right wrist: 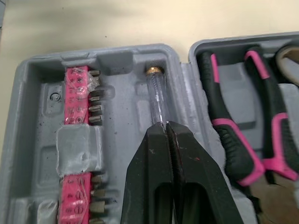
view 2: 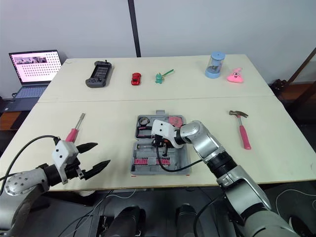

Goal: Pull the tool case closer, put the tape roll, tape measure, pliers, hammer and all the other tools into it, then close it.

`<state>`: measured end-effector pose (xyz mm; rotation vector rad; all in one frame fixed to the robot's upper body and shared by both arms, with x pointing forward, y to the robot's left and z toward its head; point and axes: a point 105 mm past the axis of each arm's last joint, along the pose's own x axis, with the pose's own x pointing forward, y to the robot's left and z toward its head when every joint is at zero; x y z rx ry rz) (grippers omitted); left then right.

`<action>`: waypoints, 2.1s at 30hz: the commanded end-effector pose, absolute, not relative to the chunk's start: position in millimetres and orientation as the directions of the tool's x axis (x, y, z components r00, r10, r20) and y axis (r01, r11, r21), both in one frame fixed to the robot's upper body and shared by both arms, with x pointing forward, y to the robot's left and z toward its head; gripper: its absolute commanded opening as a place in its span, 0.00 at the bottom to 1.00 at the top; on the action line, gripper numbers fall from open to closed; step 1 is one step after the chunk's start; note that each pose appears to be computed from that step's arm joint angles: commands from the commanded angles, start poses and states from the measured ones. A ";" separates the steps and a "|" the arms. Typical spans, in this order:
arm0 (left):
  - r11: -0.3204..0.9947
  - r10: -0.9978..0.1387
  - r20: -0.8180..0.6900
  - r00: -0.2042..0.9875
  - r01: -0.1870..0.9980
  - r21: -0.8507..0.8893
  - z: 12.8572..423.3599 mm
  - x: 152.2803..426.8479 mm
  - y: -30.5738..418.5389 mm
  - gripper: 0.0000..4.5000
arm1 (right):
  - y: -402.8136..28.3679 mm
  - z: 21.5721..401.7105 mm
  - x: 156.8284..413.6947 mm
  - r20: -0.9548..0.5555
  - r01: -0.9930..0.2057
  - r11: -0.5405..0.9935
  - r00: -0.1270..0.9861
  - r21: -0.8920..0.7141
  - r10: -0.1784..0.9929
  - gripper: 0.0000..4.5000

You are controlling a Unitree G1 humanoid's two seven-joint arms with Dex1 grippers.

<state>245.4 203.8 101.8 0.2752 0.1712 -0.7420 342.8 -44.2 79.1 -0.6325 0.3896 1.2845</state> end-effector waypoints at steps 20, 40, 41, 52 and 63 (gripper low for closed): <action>0.726 -0.616 -0.255 0.745 0.663 0.185 99.8 244.1 216.8 1.00 | -86.3 134.0 366.5 -0.311 -0.897 0.343 0.422 -0.278 0.852 0.02; 0.987 -0.047 -0.124 0.991 0.065 0.148 57.5 189.0 363.6 1.00 | -326.5 111.2 281.2 -0.126 -0.405 0.907 0.911 -0.114 0.392 0.99; 0.989 -0.026 -0.121 0.992 0.043 0.141 57.0 187.3 369.2 1.00 | -338.3 103.7 271.7 -0.138 -0.357 0.928 0.930 -0.109 0.341 0.99; 0.978 -0.130 -0.147 0.981 0.152 0.146 55.3 201.1 360.0 1.00 | -335.0 96.2 259.9 -0.144 -0.324 0.940 0.941 -0.108 0.307 0.99; 0.792 -0.588 -0.126 0.799 0.600 0.113 106.2 269.7 272.2 1.00 | -299.2 111.7 247.6 -0.105 -0.278 0.955 0.958 -0.102 0.267 0.99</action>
